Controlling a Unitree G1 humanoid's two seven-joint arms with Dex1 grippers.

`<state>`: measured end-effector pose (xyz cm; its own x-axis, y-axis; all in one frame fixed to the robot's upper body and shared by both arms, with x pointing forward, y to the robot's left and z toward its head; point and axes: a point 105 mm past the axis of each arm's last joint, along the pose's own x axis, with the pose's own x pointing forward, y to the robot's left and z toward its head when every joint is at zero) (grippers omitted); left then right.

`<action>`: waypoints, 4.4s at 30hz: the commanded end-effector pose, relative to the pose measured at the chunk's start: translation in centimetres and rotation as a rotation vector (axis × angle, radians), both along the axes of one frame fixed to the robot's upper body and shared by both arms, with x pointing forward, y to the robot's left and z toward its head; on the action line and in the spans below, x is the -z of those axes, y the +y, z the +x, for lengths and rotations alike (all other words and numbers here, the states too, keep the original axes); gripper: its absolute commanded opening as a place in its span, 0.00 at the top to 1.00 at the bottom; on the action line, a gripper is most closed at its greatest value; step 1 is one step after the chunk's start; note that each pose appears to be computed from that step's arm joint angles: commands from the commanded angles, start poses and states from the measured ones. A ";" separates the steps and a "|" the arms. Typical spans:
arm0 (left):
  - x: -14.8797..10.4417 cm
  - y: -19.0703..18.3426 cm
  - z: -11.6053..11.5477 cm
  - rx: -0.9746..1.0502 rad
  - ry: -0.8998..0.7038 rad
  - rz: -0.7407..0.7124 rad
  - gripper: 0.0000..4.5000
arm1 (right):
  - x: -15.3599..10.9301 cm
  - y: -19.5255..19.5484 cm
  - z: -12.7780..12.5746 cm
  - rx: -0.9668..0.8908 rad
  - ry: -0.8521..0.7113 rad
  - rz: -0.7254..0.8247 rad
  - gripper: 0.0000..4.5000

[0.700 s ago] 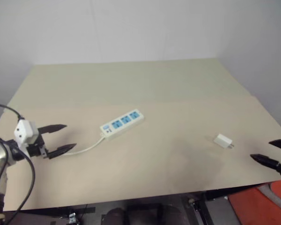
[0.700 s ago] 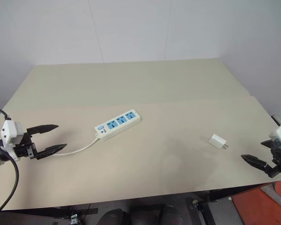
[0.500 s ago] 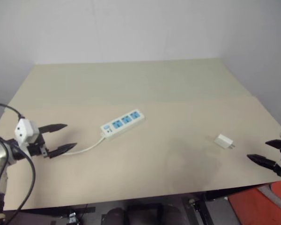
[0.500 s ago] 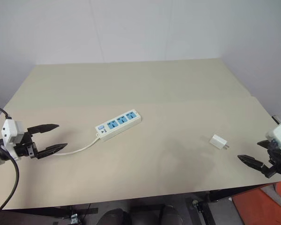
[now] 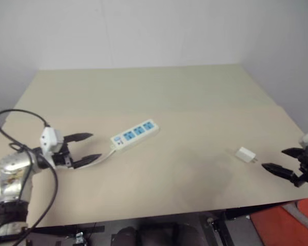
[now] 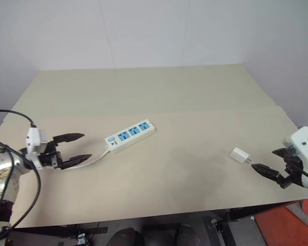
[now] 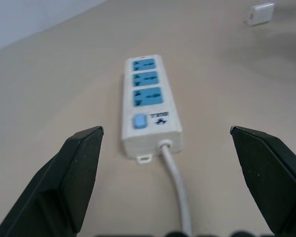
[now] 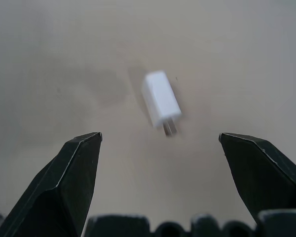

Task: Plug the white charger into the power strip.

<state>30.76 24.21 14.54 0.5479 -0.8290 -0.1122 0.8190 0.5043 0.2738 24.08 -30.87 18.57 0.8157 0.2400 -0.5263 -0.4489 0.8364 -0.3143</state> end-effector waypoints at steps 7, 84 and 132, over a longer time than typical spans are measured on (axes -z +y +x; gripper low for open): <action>0.3 -3.0 4.3 0.016 -0.064 -0.087 0.00 | -1.1 2.3 1.2 -0.051 -0.095 0.001 0.00; 4.9 -6.5 5.7 0.075 -0.005 -0.083 0.28 | 0.5 5.5 0.4 -0.141 -0.143 0.041 0.00; 5.3 -8.3 0.9 0.451 -0.005 0.062 0.28 | 1.4 3.3 11.5 -0.231 0.519 -0.359 0.00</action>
